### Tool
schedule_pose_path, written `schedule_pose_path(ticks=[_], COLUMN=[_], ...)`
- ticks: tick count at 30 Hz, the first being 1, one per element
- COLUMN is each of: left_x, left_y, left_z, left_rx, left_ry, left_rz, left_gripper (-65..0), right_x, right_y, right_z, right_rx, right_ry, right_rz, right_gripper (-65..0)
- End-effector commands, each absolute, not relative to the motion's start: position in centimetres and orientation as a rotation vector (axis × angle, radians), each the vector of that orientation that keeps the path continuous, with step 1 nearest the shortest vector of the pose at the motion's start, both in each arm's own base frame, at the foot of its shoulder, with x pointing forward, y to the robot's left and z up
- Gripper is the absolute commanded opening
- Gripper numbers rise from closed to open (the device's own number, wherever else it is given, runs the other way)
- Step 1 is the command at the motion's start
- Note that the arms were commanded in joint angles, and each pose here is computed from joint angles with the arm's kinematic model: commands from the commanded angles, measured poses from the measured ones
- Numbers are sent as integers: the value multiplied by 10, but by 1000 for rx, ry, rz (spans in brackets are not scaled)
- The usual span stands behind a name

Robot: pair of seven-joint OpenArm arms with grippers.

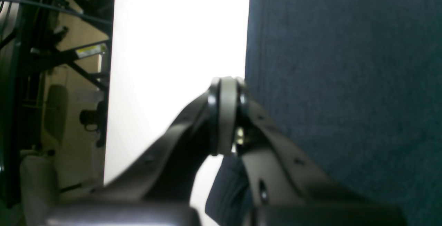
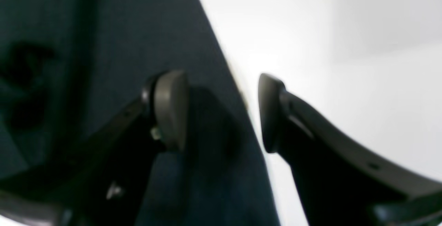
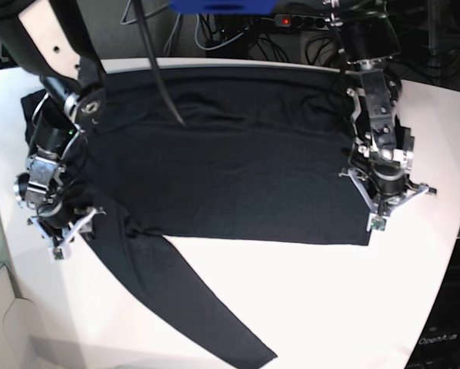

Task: Fold the T-shirt properly
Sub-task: 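Release and move both grippers along the shirt sides, pinching the cloth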

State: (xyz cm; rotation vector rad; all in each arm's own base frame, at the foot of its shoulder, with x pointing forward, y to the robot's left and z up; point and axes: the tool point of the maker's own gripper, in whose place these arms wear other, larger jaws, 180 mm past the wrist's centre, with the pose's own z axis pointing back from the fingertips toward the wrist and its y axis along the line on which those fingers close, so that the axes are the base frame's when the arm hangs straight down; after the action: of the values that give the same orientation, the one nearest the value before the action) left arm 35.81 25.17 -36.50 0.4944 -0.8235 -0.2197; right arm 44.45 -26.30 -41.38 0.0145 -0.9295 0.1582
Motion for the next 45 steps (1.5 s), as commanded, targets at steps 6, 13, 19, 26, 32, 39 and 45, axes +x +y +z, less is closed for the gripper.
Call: schedule_pose_path(ticks=[6, 13, 19, 26, 32, 39, 45], left_x=[374, 376, 387, 393, 411, 430, 435], left_y=[254, 254, 254, 254, 260, 263, 275], left_z=[-343, -341, -328, -322, -336, -347, -351], left_rx=[515, 516, 521, 523, 500, 350, 235], left_ry=[-892, -896, -923, -940, -900, -911, -926], left_rz=[-212, -211, -199, -195, -198, -121, -43], left_gripper=[-467, -417, -417, -416, -416, -387, -131], right_x=[450, 423, 411, 412, 414, 413, 413], right_y=[-267, -264, -260, -262, -258, -256, -256], right_z=[-413, -442, -454, -452, -452, -453, -453], right_rx=[42, 53, 61, 55, 49, 51, 50], right_ry=[-940, -876, -850, -852, -843, -841, -838], right_rz=[148, 145, 146, 149, 190, 197, 199], right_gripper=[-315, -340, -544, -644, -644, -644, -643])
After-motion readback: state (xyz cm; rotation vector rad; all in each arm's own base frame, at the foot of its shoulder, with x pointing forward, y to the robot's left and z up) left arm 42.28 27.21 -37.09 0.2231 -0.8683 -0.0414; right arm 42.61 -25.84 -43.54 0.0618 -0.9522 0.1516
